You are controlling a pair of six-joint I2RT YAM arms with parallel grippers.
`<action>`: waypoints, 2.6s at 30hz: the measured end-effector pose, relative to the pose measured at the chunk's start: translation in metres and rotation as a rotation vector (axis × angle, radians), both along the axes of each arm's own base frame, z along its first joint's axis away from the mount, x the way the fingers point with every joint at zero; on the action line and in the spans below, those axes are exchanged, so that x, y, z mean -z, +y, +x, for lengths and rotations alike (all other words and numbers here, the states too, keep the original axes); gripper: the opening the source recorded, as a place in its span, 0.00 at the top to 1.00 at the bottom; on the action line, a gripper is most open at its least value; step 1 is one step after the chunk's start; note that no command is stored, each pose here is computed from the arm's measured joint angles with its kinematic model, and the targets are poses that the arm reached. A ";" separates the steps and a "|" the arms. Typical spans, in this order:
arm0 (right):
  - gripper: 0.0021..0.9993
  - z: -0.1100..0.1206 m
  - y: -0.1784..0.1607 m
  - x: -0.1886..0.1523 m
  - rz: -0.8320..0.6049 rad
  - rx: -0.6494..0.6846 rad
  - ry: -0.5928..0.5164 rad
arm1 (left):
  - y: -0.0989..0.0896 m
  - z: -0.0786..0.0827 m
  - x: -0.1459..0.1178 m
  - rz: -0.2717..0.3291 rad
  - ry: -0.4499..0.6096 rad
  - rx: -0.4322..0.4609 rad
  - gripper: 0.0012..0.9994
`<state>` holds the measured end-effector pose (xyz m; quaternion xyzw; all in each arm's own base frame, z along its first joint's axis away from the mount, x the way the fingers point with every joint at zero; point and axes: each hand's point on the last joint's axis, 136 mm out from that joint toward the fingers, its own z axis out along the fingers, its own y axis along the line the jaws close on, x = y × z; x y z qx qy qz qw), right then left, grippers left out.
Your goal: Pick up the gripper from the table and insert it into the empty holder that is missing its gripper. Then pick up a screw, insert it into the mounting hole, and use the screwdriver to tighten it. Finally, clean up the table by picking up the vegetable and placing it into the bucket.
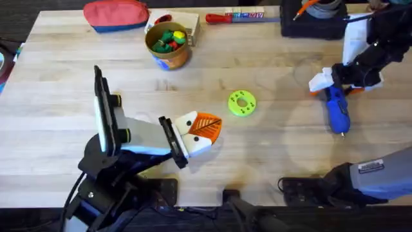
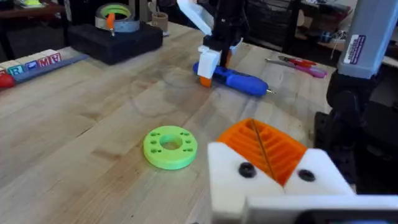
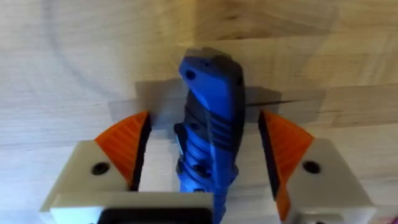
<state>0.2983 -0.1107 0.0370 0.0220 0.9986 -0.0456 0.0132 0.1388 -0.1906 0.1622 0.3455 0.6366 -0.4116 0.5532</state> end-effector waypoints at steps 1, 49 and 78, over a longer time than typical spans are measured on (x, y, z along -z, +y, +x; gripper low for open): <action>0.08 0.000 0.000 0.000 0.002 0.000 -0.001 | 0.000 0.000 0.000 0.000 0.000 0.000 1.00; 1.00 -0.024 0.081 -0.234 0.086 -0.122 -0.957 | 0.000 0.000 0.000 0.000 0.000 -0.001 1.00; 1.00 -0.111 0.394 -0.321 1.044 -1.102 -1.375 | 0.000 0.001 0.000 0.011 -0.024 -0.003 1.00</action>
